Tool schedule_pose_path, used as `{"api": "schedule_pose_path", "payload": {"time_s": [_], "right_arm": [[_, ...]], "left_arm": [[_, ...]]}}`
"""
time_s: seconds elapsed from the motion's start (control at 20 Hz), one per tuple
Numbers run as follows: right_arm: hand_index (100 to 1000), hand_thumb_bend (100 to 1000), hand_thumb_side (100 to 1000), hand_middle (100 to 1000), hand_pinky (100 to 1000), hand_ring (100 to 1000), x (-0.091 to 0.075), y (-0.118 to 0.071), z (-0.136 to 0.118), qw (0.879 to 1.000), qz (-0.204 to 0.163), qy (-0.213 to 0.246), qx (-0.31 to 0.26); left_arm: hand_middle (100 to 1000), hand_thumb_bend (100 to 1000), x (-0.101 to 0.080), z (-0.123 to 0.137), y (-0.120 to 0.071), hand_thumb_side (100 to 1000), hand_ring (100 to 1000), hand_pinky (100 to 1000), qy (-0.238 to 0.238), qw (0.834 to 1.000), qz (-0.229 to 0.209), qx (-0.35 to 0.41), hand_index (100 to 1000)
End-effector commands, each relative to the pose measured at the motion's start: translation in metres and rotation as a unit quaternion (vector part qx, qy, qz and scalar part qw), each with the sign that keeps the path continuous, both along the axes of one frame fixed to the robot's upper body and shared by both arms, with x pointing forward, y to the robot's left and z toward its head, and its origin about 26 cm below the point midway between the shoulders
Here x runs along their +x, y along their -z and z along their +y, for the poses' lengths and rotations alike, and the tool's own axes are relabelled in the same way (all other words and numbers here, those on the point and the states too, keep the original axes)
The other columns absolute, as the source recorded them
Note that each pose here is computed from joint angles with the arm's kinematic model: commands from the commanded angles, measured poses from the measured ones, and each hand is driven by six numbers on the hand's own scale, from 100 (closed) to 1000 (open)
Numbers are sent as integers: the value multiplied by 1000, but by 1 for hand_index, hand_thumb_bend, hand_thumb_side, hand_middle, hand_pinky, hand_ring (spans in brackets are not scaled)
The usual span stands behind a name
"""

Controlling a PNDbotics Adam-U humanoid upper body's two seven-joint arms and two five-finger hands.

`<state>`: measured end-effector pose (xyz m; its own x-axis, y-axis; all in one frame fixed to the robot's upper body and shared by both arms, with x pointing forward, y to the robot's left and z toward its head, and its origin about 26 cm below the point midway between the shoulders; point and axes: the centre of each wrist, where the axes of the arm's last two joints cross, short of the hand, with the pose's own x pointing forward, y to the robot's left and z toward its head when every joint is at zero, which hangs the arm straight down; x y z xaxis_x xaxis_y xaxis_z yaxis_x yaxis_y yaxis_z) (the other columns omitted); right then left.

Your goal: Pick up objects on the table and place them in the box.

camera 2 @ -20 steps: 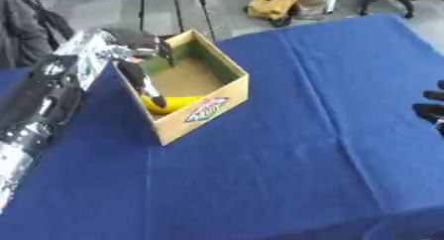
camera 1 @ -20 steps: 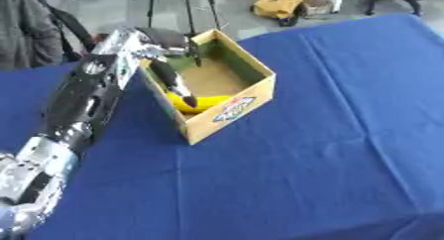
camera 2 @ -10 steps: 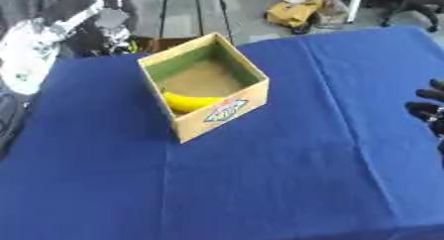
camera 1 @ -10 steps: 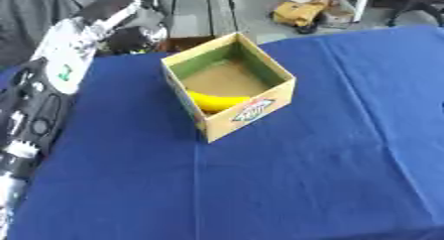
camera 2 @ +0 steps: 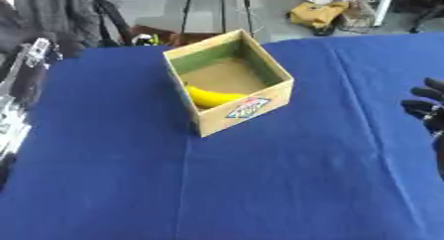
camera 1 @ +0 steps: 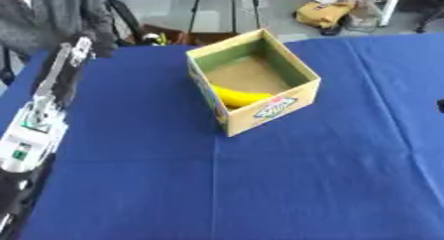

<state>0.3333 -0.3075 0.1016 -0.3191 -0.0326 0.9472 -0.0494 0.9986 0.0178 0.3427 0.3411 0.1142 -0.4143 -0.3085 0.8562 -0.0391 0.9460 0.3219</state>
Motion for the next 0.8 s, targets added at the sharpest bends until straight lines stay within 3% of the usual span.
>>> {"api": "schedule_pose_path", "payload": {"time_s": [0.05,0.35,0.8], "right_arm": [[800,100,916,674,815,670,0,-8,-4,1000,-12,1,-5],[800,100,917,673,815,670,0,-7,-5,1000,-12,1,-5],[800,100,933,674,814,669,-1,-7,-6,1000,-12,3,-4]], "left_arm": [[669,402,-2,1,-1,972,710,729,-11,999,0,-42,718],[663,394,-7,1,14,978,703,723,-25,997,20,-74,716],[659,387,-9,-1,19,983,699,720,-23,996,24,-82,716]]}}
